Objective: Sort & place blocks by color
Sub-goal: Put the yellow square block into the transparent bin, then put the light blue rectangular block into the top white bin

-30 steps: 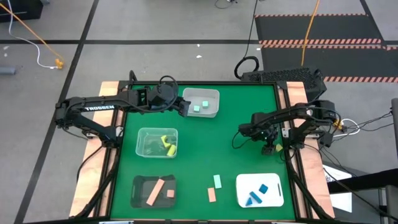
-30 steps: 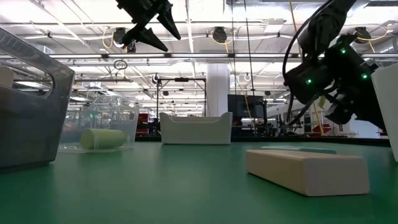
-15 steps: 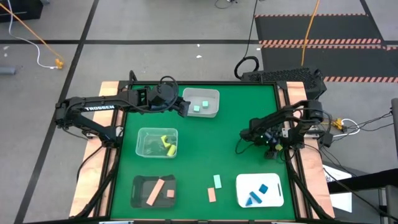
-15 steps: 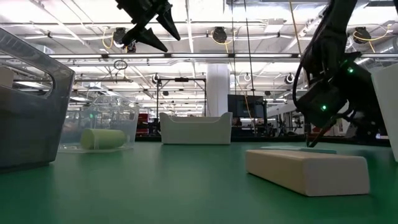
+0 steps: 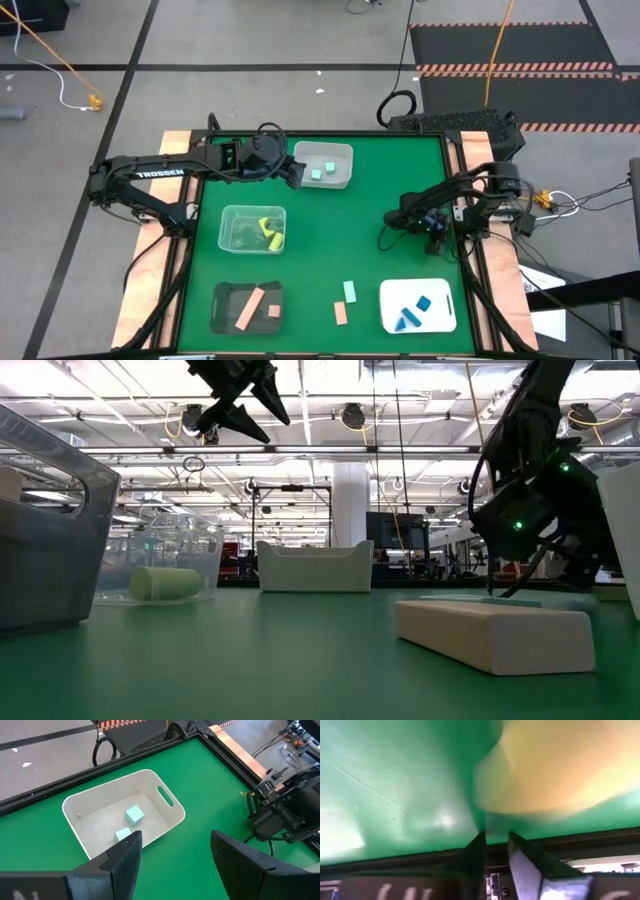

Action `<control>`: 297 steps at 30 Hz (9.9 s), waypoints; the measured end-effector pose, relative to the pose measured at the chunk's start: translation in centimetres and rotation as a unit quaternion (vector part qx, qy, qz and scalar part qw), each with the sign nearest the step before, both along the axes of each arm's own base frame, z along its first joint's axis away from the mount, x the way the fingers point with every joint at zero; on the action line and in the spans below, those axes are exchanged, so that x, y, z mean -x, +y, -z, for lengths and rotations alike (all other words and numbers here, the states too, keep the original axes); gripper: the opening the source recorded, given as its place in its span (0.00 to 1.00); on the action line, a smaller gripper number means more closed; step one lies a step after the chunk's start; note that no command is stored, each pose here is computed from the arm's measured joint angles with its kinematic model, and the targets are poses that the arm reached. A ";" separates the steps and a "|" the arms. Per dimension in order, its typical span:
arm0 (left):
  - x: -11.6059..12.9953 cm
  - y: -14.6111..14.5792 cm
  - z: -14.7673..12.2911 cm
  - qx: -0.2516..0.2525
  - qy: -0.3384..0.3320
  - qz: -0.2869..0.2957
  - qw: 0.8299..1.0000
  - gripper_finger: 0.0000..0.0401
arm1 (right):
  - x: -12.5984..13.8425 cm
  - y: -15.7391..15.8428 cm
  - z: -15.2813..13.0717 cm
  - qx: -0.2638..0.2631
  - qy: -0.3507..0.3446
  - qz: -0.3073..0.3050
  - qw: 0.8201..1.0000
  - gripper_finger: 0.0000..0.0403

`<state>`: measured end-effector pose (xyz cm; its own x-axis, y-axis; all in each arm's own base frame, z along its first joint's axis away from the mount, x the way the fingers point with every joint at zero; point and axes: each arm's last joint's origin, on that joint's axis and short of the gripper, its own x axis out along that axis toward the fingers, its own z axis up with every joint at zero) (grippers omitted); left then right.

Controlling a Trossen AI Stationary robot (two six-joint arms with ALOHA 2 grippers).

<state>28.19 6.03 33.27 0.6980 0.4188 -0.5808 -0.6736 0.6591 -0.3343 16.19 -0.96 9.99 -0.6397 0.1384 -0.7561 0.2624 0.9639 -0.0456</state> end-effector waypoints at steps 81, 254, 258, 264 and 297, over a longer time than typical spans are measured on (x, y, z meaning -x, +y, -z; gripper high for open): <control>0.0 -0.1 0.0 0.008 -0.004 -0.004 1.000 0.58 | -1.3 -2.8 -3.2 0.207 -0.296 0.287 0.887 0.59; 5.7 -11.1 14.7 0.161 0.372 0.073 0.911 0.74 | -16.2 12.2 -6.9 -0.016 -0.420 0.314 0.851 0.64; 5.7 -11.1 14.7 0.161 0.373 0.072 0.911 0.79 | -16.4 12.8 -6.9 -0.034 -0.423 0.329 0.844 0.64; 5.7 -11.1 14.7 0.163 0.372 0.068 0.911 0.80 | -16.5 14.0 -7.0 -0.033 -0.437 0.346 0.829 0.64; 4.3 -11.6 14.5 0.230 0.291 0.035 0.928 0.81 | -16.1 16.2 -4.0 0.127 -0.546 0.198 0.804 0.47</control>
<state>23.87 -5.58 18.81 0.2266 -0.0009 -0.9740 -0.7897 0.5852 -0.1843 32.25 15.28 13.96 0.4812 -0.0803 -0.8729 0.5634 0.7913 0.2378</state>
